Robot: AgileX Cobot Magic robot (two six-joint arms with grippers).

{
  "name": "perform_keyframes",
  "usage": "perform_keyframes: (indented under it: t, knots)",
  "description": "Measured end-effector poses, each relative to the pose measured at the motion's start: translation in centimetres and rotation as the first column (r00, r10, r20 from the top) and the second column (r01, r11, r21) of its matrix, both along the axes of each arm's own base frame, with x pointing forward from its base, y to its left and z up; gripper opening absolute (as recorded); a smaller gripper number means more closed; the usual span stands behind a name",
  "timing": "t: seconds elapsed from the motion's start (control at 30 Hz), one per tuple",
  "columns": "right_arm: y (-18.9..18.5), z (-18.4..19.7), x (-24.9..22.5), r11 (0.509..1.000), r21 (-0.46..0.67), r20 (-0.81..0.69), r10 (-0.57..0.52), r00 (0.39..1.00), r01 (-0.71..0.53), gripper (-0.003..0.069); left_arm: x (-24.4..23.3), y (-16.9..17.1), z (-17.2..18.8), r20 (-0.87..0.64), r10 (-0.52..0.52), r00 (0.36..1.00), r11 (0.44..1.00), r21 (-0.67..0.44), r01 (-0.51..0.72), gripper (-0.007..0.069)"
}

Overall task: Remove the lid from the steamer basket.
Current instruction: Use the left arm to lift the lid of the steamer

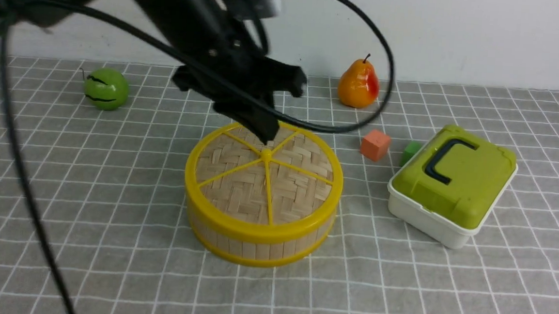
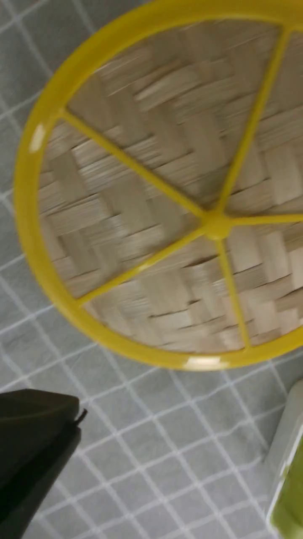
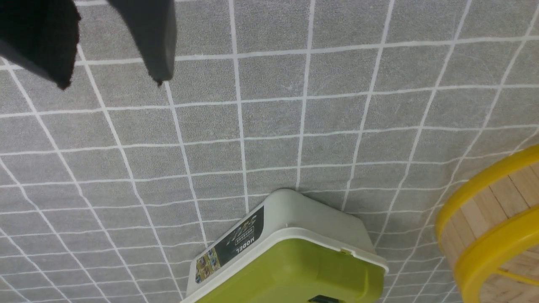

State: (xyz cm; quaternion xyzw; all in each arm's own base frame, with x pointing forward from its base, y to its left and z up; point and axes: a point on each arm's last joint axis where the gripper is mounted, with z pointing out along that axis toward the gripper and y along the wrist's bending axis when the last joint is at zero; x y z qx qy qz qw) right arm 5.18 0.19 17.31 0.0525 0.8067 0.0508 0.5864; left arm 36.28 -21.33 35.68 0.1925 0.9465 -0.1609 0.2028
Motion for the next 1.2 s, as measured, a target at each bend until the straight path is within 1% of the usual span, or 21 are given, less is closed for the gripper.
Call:
perform_keyframes:
  t: [0.03,0.1,0.13,0.17,0.27,0.37,0.4,0.5,0.6,0.63,0.67,0.77,0.9,1.03,1.1,1.13,1.17,1.2]
  knots:
    - [0.0,0.0,0.0,1.000,0.000,0.000,0.000,1.000,0.000,0.0241,0.1,-0.5,0.0,0.010,-0.006,1.000,1.000,0.007,0.006,-0.0013]
    - [0.0,0.0,0.0,1.000,0.000,0.000,0.000,1.000,0.000,0.0241,1.0,-2.6,-0.2,0.092,0.019,0.996,0.996,0.087,-0.027,-0.0013]
    - [0.0,0.0,0.0,1.000,0.000,0.000,0.000,1.000,0.000,0.0241,1.0,-2.8,-0.2,0.097,0.022,0.995,0.995,0.091,-0.031,-0.0013]
    - [0.0,0.0,0.0,1.000,0.000,0.000,0.000,1.000,0.000,0.0241,1.5,-3.5,-0.5,0.135,0.045,0.990,0.989,0.131,-0.063,-0.0012]
    - [0.0,0.0,0.0,1.000,0.000,0.000,0.000,1.000,0.000,0.0241,1.9,-3.6,-1.0,0.162,0.060,0.985,0.981,0.172,-0.088,-0.0003]
    - [0.0,0.0,0.0,1.000,0.000,0.000,0.000,1.000,0.000,0.0241,2.5,-3.5,-1.6,0.176,0.071,0.982,0.972,0.207,-0.107,0.0065]
    - [0.0,0.0,0.0,1.000,0.000,0.000,0.000,1.000,0.000,0.0241,2.5,-3.5,-1.6,0.175,0.070,0.982,0.972,0.210,-0.107,0.0071]
    - [0.0,0.0,0.0,1.000,0.000,0.000,0.000,1.000,0.000,0.0241,3.0,-3.8,-2.9,0.159,0.068,0.985,0.967,0.232,-0.104,0.0213]
    - [0.0,0.0,0.0,1.000,0.000,0.000,0.000,1.000,0.000,0.0241,3.6,-4.2,-4.4,0.134,0.065,0.989,0.962,0.253,-0.098,0.0314]
    - [0.0,0.0,0.0,1.000,0.000,0.000,0.000,1.000,0.000,0.0241,3.7,-4.2,-4.7,0.130,0.065,0.989,0.961,0.258,-0.097,0.0327]
    - [0.0,0.0,0.0,1.000,0.000,0.000,0.000,1.000,0.000,0.0241,4.0,-4.3,-5.6,0.120,0.065,0.991,0.957,0.275,-0.096,0.0364]
    - [0.0,0.0,0.0,1.000,0.000,0.000,0.000,1.000,0.000,0.0241,4.7,-4.4,-7.5,0.114,0.067,0.991,0.939,0.328,-0.101,0.0399]
    - [0.0,0.0,0.0,1.000,0.000,0.000,0.000,1.000,0.000,0.0241,5.3,-4.4,-8.7,0.118,0.093,0.989,0.923,0.363,-0.130,0.0396]
    - [0.0,0.0,0.0,1.000,0.000,0.000,0.000,1.000,0.000,0.0241,5.5,-4.3,-9.0,0.122,0.105,0.987,0.918,0.369,-0.144,0.0338]
    - [0.0,0.0,0.0,1.000,0.000,0.000,0.000,1.000,0.000,0.0241,5.5,-4.5,-9.3,0.116,0.117,0.986,0.919,0.363,-0.152,0.0261]
    - [0.0,0.0,0.0,1.000,0.000,0.000,0.000,1.000,0.000,0.0241,5.5,-4.5,-9.3,0.117,0.117,0.986,0.919,0.363,-0.152,0.0253]
    - [0.0,0.0,0.0,1.000,0.000,0.000,0.000,1.000,0.000,0.0241,5.6,-4.6,-9.4,0.114,0.132,0.985,0.920,0.357,-0.165,0.0178]
    - [0.0,0.0,0.0,1.000,0.000,0.000,0.000,1.000,0.000,0.0241,5.6,-4.6,-9.4,0.116,0.140,0.983,0.919,0.356,-0.173,0.0144]
